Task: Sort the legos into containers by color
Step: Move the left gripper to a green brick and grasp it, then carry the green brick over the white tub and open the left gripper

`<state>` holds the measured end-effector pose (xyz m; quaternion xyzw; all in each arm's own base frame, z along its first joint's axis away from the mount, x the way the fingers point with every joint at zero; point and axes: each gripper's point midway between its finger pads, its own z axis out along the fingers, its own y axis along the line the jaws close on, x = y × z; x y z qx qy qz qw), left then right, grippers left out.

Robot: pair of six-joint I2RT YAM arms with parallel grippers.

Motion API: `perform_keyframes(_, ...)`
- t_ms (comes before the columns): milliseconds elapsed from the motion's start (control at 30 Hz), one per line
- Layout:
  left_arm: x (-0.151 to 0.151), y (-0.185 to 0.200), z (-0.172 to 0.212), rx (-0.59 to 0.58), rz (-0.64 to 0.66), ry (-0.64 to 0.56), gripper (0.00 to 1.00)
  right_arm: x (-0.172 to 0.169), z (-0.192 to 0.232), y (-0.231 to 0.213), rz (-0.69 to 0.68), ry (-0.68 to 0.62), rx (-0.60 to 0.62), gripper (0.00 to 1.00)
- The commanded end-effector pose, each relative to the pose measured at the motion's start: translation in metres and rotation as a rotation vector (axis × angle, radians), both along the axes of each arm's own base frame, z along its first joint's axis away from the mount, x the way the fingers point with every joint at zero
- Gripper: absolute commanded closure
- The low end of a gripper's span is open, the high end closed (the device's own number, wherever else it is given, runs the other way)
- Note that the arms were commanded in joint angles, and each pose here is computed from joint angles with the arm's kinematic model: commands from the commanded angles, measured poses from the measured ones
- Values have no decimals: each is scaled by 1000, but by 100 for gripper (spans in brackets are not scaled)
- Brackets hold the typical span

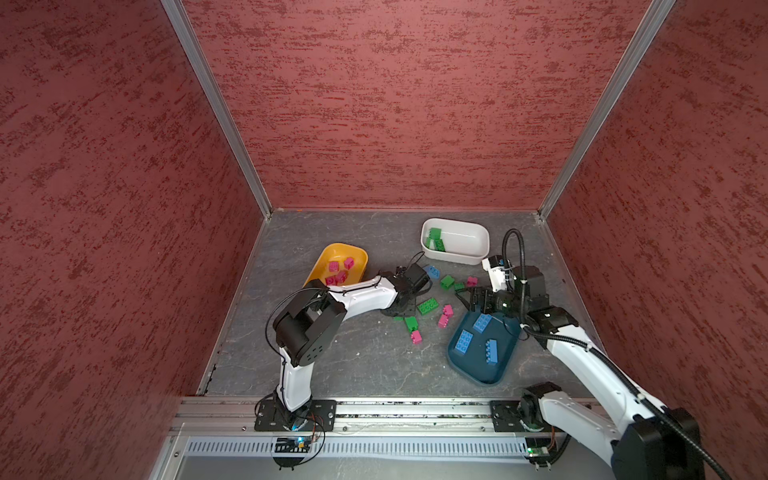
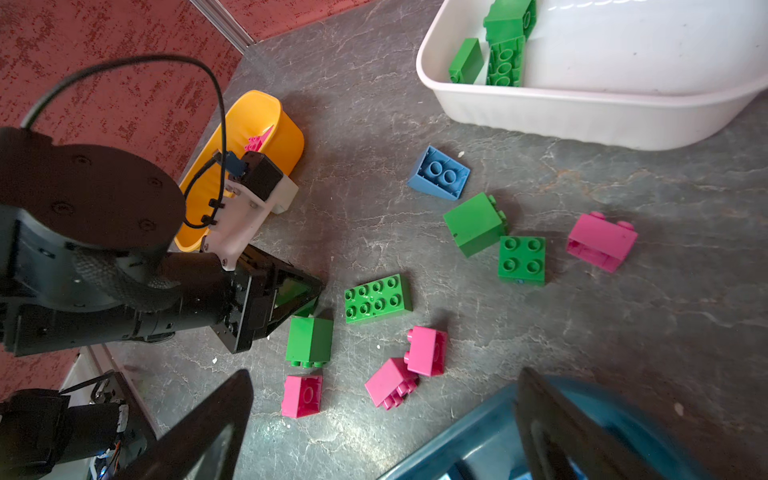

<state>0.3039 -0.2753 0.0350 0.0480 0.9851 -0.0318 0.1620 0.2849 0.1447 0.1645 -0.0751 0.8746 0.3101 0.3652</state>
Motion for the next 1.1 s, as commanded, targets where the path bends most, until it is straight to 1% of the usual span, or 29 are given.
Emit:
perform_keyframes(0, 21, -7, 38, -55, -35, -68, 75, 5, -1, -3, -13, -19, -9, 1)
perform_keyframes(200, 63, -23, 75, -165, -92, -141, 75, 12, 0, -7, -51, -24, -16, 1)
perform_keyframes(300, 92, -31, 90, -178, -116, -203, 74, 17, 2, -7, -54, -26, -7, 1)
perform_keyframes(367, 113, -41, 99, -224, -126, -233, 74, 21, 5, -7, -57, -35, -6, 1)
perform_keyframes(500, 146, -62, 114, -285, -157, -296, 74, 25, 8, -8, -60, -45, -15, 1)
perform_keyframes(633, 171, -80, 113, -339, -170, -311, 74, 26, 10, -12, -70, -53, -27, 1)
perform_keyframes(767, 192, -99, 113, -421, -196, -356, 75, 27, 12, -16, -84, -57, -35, 1)
perform_keyframes(1067, 229, -135, 113, -541, -243, -444, 75, 25, 14, -24, -101, -58, -44, 1)
